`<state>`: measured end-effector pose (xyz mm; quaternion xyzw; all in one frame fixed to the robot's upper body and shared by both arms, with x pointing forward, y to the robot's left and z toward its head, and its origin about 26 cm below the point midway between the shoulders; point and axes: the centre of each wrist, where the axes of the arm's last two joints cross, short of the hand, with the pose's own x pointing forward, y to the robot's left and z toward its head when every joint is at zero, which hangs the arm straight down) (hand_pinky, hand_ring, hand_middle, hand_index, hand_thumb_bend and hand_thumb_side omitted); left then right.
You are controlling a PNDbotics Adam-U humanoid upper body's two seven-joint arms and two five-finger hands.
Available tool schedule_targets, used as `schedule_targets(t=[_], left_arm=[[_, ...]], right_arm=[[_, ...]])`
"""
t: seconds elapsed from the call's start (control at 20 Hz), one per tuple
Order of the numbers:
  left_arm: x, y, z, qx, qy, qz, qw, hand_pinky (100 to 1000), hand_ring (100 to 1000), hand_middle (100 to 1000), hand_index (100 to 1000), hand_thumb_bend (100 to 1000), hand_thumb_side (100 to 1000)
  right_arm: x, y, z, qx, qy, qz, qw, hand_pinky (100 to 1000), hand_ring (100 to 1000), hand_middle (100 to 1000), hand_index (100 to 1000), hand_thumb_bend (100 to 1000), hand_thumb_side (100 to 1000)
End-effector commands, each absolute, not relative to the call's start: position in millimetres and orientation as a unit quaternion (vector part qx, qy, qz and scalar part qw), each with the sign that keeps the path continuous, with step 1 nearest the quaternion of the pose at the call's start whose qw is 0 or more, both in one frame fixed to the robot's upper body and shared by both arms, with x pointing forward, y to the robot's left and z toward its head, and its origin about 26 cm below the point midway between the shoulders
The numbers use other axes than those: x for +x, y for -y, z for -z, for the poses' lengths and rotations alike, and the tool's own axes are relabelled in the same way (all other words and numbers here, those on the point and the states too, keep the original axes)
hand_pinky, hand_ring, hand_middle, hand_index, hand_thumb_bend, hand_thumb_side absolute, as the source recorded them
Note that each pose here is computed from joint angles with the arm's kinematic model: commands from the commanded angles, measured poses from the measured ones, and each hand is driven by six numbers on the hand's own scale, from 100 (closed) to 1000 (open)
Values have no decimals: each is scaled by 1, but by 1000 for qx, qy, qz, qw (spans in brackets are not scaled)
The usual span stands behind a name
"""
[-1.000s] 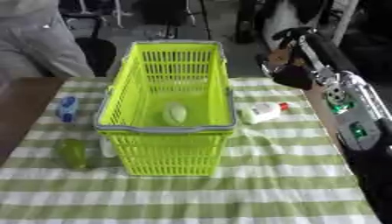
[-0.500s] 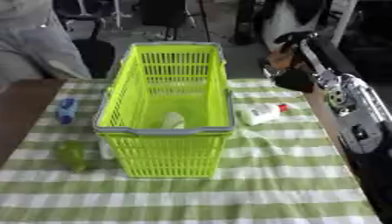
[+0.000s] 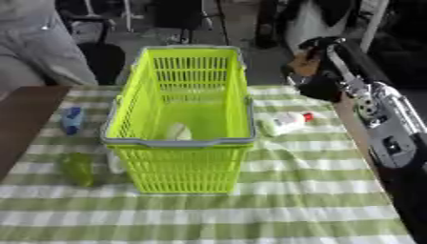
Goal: Pick up objects on the table and place them in the box.
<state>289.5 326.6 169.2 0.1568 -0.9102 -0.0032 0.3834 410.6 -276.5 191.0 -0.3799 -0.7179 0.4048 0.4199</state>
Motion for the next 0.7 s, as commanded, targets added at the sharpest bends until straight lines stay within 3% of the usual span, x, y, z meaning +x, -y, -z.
schedule_targets(t=[0.05,0.7], left_arm=[[289,-329,-176,161,914,9,373,577,778,691,761,227,1000],[290,-331,-178,181,905,15,385,559,760,648,761,224,1000]], right_arm=[[411,285,-204,-392,718,-403,410,584,476,624,826,415,577],[411,284,-205,-393,719,-403,407,585,477,627,828,368,606]])
